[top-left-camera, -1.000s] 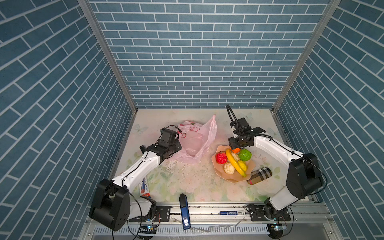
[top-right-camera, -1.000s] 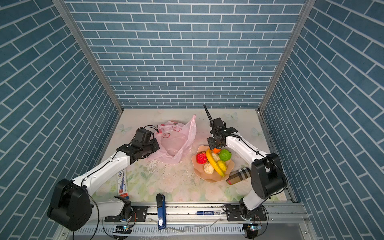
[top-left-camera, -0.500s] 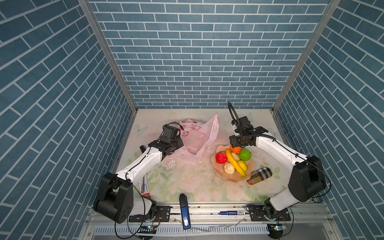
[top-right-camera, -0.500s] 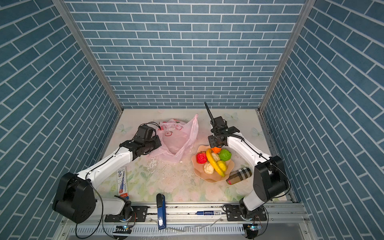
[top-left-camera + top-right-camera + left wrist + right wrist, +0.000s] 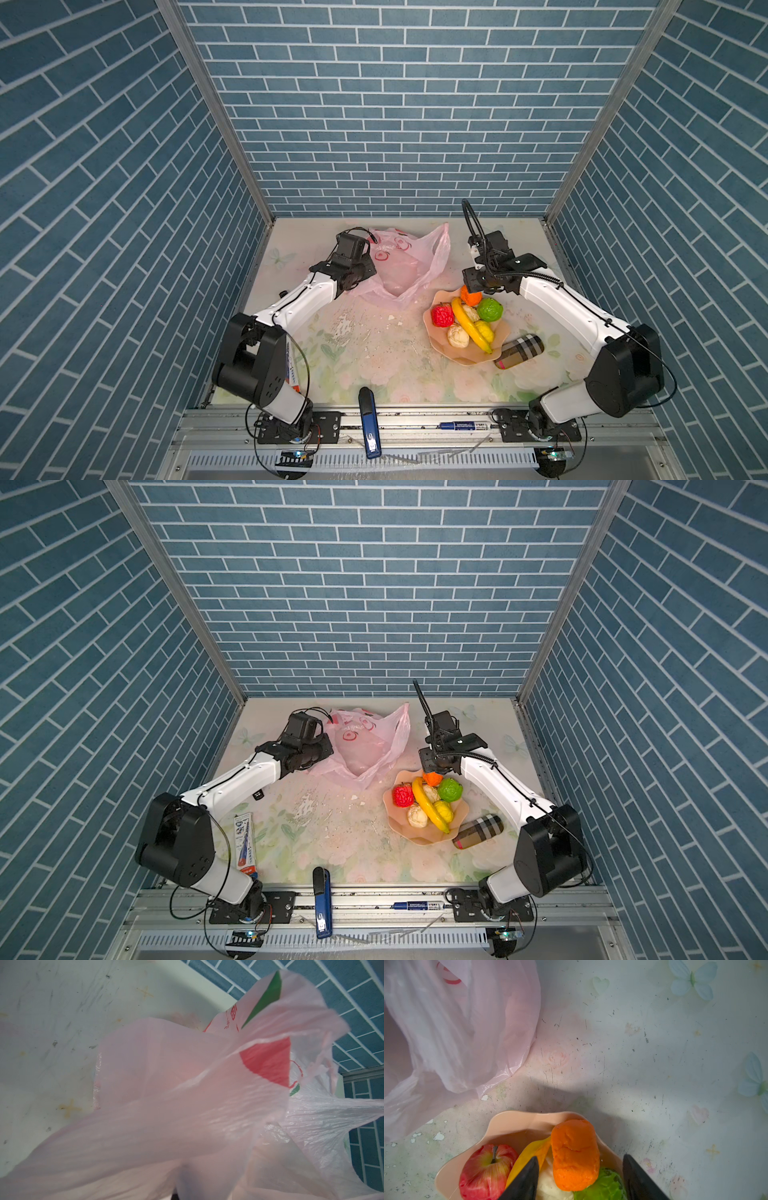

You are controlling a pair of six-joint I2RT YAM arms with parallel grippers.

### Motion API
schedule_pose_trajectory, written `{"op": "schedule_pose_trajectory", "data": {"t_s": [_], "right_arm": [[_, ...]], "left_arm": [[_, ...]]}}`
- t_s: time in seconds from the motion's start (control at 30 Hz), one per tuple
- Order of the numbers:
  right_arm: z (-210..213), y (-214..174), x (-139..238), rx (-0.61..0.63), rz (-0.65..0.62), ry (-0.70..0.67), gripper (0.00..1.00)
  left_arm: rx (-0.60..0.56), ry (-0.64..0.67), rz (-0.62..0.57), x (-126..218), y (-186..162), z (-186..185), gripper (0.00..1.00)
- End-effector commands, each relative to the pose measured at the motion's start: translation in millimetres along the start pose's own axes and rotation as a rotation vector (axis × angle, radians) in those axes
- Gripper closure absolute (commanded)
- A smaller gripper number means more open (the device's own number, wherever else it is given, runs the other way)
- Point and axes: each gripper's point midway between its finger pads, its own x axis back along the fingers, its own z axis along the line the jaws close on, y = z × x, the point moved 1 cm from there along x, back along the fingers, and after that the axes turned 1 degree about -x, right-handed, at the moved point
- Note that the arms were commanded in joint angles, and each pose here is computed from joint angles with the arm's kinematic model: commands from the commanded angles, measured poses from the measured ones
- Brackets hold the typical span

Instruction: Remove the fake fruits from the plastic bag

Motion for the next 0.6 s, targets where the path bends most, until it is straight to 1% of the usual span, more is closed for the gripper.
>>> {"op": "schedule_pose_trajectory", "data": {"t_s": [0.0,0.3,0.57], "right_arm": [[-5,9,18,-0.039,-0.052,-0.023,0.35],[-13,5,26,-0.083,-0.084,-0.050,0.34],[-19,2,34,-0.101,-0.098,-0.072,0.34]], "left_arm": [[-0.014,-0.047,-0.021,-9,14,-19,1.00],[-0.016,-0.089,-0.042,-46,45,-50,1.00],[-0.019,-0.099,-0.049,-76,63,-64,0.99]]}}
